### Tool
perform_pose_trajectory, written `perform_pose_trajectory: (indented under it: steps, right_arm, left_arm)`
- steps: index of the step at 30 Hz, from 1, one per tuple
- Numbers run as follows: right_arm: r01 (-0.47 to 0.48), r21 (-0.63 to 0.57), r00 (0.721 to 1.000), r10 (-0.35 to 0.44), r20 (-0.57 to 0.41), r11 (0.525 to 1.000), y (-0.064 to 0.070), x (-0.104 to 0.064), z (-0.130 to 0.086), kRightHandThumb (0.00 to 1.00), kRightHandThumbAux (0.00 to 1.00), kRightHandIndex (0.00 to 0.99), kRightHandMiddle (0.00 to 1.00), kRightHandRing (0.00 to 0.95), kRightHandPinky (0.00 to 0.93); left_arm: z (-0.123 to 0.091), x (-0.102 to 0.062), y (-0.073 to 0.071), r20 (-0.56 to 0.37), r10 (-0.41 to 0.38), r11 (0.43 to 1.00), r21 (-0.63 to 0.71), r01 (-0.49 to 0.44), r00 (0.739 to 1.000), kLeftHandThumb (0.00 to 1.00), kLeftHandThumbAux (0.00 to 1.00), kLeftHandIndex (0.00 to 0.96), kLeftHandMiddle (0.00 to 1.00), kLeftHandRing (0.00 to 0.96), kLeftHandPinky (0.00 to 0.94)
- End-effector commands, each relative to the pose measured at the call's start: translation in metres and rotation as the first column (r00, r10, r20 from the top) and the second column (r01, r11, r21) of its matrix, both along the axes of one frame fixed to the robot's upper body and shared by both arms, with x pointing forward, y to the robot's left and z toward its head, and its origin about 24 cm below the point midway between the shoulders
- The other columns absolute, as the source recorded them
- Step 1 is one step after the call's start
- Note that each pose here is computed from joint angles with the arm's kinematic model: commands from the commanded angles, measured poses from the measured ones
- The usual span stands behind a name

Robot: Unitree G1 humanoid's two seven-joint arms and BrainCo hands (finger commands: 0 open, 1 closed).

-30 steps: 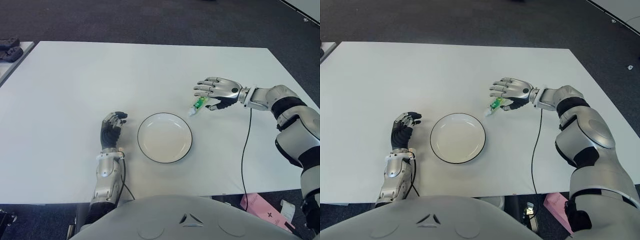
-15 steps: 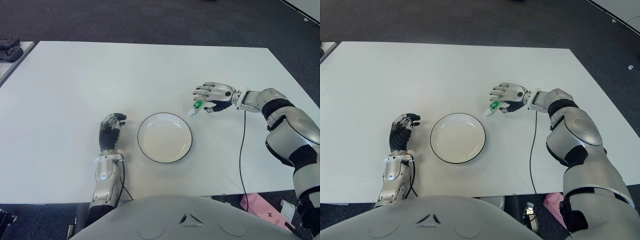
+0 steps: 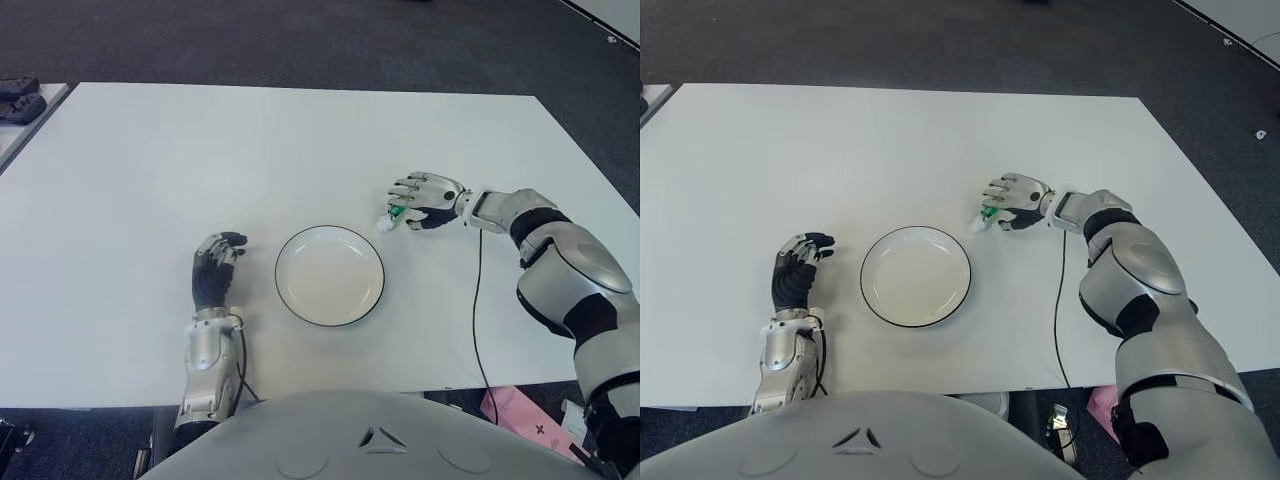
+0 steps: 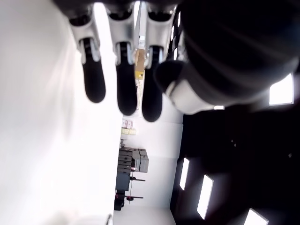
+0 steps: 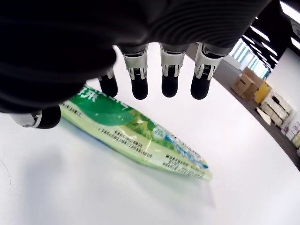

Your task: Put the toothpaste on the table into the plate.

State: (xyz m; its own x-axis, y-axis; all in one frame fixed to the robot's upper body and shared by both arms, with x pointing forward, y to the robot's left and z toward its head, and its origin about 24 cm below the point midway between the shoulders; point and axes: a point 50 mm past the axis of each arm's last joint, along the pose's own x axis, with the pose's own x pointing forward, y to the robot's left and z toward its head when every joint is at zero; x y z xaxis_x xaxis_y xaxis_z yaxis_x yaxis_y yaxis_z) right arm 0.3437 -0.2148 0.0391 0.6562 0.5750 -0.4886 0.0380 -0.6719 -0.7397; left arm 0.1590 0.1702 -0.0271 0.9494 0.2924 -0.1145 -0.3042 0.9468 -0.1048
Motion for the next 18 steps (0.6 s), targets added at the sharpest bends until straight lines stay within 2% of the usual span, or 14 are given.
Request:
perform_pose_trajectory:
  steps: [1,18]
  right_arm:
    - [0.038,-0.02,0.999,-0.039,-0.017,0.999,0.0,-0.004,-0.011,0.566,0.146,0.0,0.0,0.0,0.0]
    - [0.183,-0.053,0.982,-0.185,-0.043,0.982,0.005,-0.005,-0.029,0.602,0.126,0.0,0.0,0.0,0.0]
  left_arm:
    - [-0.016,-0.016,-0.01,-0.11,0.044,0.996,-0.072,-0.052,0.993,0.711,0.723,0.424,0.438,0.392,0.388]
    - [-0.017,-0.023,-0.006,-0.129,0.087,0.992,-0.075,-0.097,0.988,0.714,0.723,0.425,0.459,0.419,0.411]
